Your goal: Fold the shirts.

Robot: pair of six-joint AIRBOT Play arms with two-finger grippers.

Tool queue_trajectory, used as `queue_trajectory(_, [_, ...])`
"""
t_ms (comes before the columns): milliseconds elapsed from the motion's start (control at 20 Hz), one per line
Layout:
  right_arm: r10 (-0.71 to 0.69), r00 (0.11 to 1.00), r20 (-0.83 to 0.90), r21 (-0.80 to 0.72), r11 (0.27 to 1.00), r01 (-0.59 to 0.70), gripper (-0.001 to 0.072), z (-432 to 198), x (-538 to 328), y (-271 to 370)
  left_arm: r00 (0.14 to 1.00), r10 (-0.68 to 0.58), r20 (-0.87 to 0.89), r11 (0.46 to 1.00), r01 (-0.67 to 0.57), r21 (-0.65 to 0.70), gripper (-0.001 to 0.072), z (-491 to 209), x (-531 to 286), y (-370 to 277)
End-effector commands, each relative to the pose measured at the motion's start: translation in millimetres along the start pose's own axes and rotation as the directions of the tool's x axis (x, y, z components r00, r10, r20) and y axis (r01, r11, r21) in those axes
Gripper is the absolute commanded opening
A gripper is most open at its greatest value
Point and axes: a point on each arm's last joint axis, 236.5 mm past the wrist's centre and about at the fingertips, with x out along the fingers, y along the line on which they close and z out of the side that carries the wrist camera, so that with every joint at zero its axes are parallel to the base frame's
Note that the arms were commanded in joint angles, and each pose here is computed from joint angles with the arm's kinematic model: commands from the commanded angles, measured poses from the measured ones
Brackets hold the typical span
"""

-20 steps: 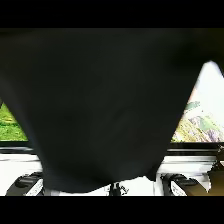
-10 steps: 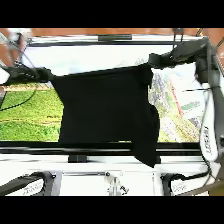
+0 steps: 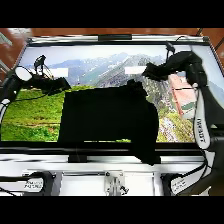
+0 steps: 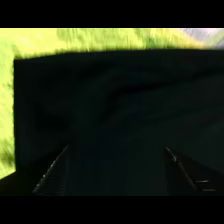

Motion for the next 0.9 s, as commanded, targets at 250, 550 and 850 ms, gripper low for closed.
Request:
queue_trajectory(250, [-0.205, 0.910, -0.359, 0.169, 0.945, 0.279, 0.0535, -128.2, -140.4, -139.6, 0.888, -0.061, -0.456, 0.994, 0.013, -0.108, 0.0664, -151.4, -71.4, 62.3])
queue_trajectory(550, [-0.111, 0.912, -0.395, 0.287, 0.928, 0.237, 0.0535, -187.3, -130.0, -151.1, 0.833, -0.178, -0.523, 0.955, 0.018, -0.297, 0.0642, -268.5, -52.6, 93.3])
queue_trajectory(850, [-0.106, 0.919, -0.379, 0.290, 0.930, 0.227, 0.0535, -184.2, -126.5, -150.2, 0.886, -0.192, -0.422, 0.950, 0.060, -0.307, 0.0599, -251.5, -19.5, 89.3])
